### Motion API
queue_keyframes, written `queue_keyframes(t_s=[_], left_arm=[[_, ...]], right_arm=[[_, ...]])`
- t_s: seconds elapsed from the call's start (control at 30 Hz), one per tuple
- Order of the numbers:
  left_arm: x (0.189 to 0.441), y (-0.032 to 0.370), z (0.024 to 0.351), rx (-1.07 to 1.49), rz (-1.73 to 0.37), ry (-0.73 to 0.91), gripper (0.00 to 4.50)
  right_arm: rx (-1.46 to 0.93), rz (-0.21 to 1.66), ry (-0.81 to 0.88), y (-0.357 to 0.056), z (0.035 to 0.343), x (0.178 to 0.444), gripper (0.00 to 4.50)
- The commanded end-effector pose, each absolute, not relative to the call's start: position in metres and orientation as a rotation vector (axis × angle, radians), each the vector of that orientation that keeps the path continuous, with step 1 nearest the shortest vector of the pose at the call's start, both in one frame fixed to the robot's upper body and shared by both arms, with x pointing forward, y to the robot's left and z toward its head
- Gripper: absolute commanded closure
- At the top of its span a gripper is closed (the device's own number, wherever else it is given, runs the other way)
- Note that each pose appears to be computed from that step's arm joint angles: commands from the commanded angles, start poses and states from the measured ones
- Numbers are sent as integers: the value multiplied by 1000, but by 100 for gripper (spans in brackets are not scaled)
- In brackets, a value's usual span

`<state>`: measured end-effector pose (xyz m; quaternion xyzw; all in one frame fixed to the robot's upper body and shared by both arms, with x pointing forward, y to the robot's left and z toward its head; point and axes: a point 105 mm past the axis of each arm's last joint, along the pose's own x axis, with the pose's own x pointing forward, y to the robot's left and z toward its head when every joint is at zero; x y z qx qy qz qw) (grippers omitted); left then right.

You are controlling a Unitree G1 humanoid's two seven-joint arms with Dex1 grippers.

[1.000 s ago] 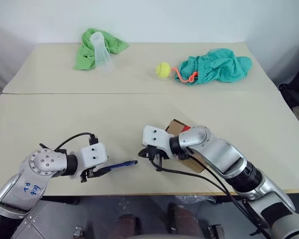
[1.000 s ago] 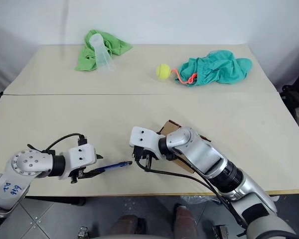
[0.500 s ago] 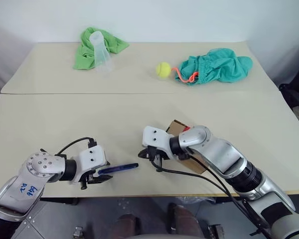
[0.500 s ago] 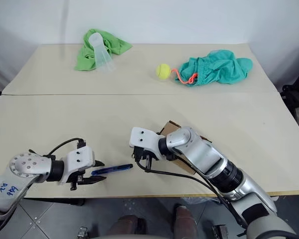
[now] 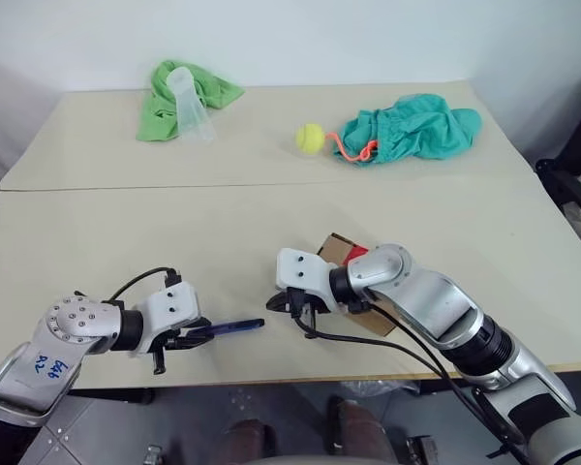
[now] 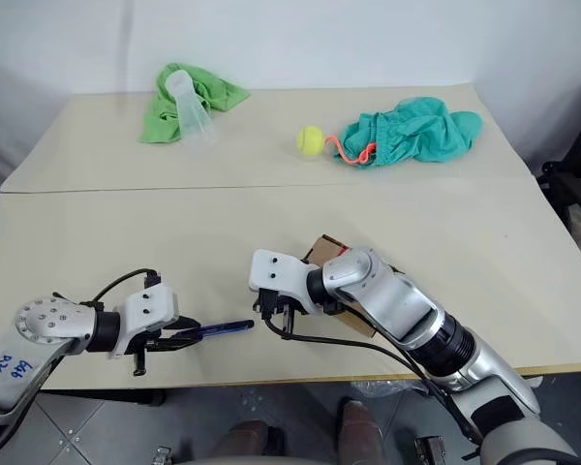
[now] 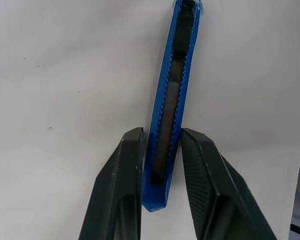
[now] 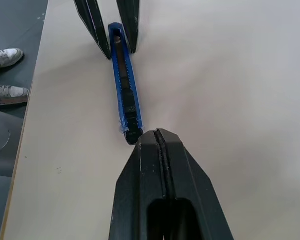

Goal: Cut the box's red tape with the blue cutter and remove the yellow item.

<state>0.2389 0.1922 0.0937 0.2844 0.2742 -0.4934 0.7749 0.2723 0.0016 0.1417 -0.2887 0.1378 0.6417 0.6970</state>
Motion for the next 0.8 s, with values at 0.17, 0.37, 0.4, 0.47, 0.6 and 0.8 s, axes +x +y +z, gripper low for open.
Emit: queue_keyframes(t_s=[0.17,0.37,0.4,0.47,0.6,0.8], left_arm=[[206,190,53,531,-1150,794,409],[204,190,53,552,-1153,798,409],[204,190,53,555,-1153,798,409],[205,190,54,583,-1149,795,409],[206,189,56,618,-1143,787,409],[206,184,60,660,-1148,779,409]], right_arm=[[-710,1486,252,19,148,265,450],[-787,1542,268,35,138,257,450],[-790,1546,268,35,138,256,450],[-807,1549,276,39,133,256,450],[-822,1540,281,43,127,259,450],[-834,1512,279,41,125,268,450]])
